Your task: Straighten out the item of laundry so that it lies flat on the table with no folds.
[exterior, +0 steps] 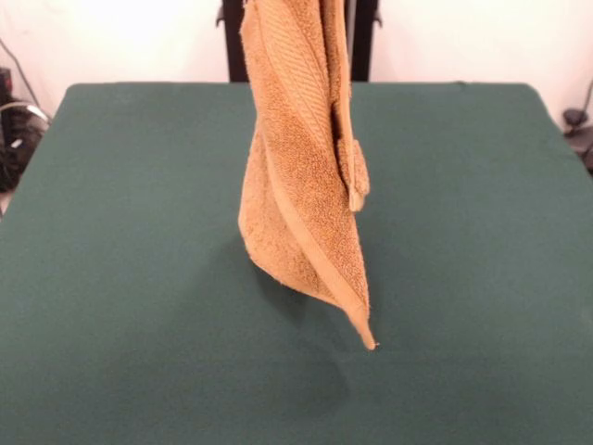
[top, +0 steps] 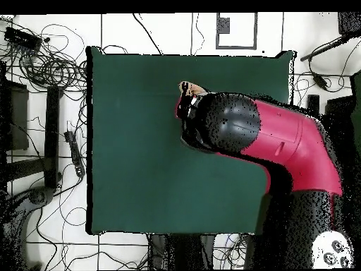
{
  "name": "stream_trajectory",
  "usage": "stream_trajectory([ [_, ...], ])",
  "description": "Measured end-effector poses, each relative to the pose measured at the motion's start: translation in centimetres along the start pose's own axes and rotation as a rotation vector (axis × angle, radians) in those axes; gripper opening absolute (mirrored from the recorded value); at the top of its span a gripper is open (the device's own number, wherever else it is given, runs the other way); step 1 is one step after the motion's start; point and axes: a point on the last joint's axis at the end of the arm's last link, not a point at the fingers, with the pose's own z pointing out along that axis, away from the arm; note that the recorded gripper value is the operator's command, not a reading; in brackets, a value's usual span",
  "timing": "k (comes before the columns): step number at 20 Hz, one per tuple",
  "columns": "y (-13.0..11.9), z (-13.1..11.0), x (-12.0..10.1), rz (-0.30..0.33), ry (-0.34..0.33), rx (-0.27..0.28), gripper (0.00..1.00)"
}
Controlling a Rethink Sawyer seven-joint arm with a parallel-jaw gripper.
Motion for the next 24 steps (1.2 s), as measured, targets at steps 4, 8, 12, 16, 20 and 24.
stream_trajectory([
  [4,-1.3,-0.5,-0.1,-0.002,0.006,0.021,0.0],
  [8,-3.6,-1.9,-0.4,0.009,0.022,0.052,0.0],
  [12,-6.1,-3.7,-1.1,0.043,0.027,0.061,0.0],
  [16,-9.1,-5.6,-1.8,0.088,-0.002,0.068,0.0],
  [20,-11.6,-7.4,-2.1,0.123,-0.031,0.076,0.0],
  [24,-13.1,-8.8,-2.3,0.145,-0.053,0.081,0.0],
])
